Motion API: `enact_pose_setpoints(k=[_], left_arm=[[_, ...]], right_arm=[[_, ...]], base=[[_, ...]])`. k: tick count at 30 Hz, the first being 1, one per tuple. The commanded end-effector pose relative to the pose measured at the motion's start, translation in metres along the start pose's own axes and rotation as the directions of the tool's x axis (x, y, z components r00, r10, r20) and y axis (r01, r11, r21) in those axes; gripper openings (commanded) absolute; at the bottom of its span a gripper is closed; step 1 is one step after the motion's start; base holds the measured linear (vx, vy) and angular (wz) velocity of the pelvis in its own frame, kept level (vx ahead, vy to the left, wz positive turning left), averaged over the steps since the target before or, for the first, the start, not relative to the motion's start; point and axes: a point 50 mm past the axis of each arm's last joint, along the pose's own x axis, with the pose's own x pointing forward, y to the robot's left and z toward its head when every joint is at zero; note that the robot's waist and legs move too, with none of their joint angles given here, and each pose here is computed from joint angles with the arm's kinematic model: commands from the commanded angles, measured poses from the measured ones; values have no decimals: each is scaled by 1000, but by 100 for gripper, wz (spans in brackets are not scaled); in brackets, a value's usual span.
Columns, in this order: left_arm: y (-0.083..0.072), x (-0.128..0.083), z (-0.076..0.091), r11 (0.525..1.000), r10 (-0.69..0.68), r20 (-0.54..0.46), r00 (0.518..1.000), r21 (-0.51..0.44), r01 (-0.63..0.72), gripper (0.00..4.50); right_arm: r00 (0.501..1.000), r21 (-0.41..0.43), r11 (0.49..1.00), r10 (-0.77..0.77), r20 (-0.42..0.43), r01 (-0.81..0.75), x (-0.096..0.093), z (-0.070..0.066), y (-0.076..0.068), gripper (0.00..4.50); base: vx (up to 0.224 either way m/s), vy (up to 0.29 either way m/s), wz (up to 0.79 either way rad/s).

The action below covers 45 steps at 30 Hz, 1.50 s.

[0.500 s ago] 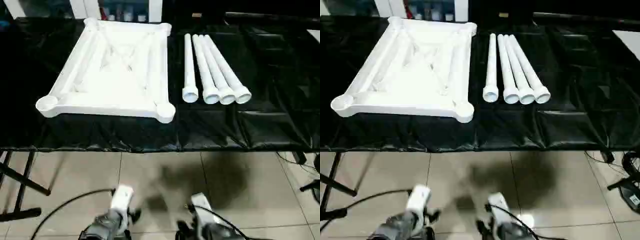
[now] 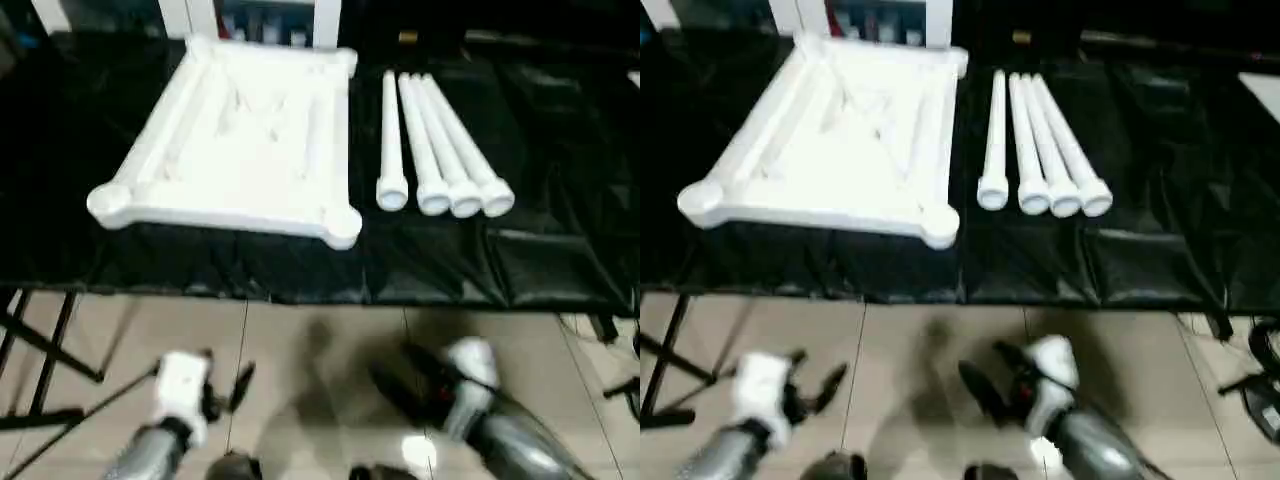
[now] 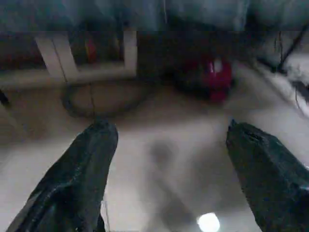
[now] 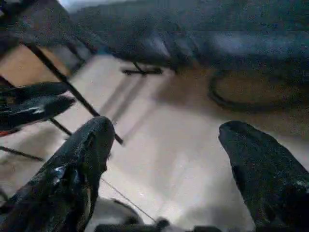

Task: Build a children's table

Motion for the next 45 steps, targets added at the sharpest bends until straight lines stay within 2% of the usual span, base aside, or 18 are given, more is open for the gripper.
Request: enact_pose_setpoints(k=[1,3,5,6,10,11,14,18,22,24,28,30,36,39,42,44,45], left_arm=[[-2,2,47,998,12,131,991,63,-21,406],[-1,4,61,997,22,167,986,64,-33,406],[4,12,87,993,54,231,971,89,-76,406],[7,17,95,992,64,243,968,91,-89,406],[13,29,108,989,103,265,959,78,-128,406],[13,29,108,989,103,265,959,78,-128,406],[6,45,116,983,149,259,954,65,-171,406],[-4,52,118,985,143,238,961,58,-161,406],[-14,68,116,990,117,214,970,57,-132,406],[-19,73,122,992,93,230,969,57,-109,406],[-21,87,132,994,54,251,966,79,-76,406],[-24,92,137,994,24,253,967,101,-51,406],[-29,94,143,991,-21,265,964,134,-16,406],[-34,94,140,992,-70,252,965,121,41,406],[-38,90,137,990,-97,245,965,122,68,406],[-40,89,136,989,-106,246,964,127,76,406],[-40,86,132,986,-117,221,968,143,86,406]], right_arm=[[987,-54,998,-19,161,28,4,48,3,395],[975,-62,995,-68,214,83,7,62,0,395],[929,-4,974,-215,303,227,14,87,-14,395],[909,-2,959,-270,318,285,17,93,-19,395],[903,-83,941,-286,322,327,28,102,-18,395],[903,-83,941,-286,322,327,28,102,-18,395],[931,-119,956,-227,284,269,45,105,-7,395],[937,-130,956,-222,270,264,52,108,0,395],[918,-66,939,-312,247,337,56,106,-8,395],[900,-81,914,-371,227,397,56,105,-15,395],[868,-119,875,-433,242,470,56,110,-22,395],[850,-95,864,-459,257,495,51,112,-23,395],[833,-88,842,-501,234,531,44,102,-25,395],[852,-79,862,-474,222,500,49,101,-24,395],[888,-139,886,-412,203,443,54,101,-19,395],[897,-147,892,-396,199,427,55,101,-17,395],[922,-183,909,-343,181,375,56,103,-14,395]], base=[[0,0,0],[0,0,0],[0,0,0],[0,0,0],[0,0,0],[70,20,-13],[116,48,6],[161,54,57],[249,-15,41],[117,-73,1],[171,-57,14],[174,10,0],[180,92,0],[205,55,-11],[171,16,-50],[139,43,-50],[43,32,-55]])
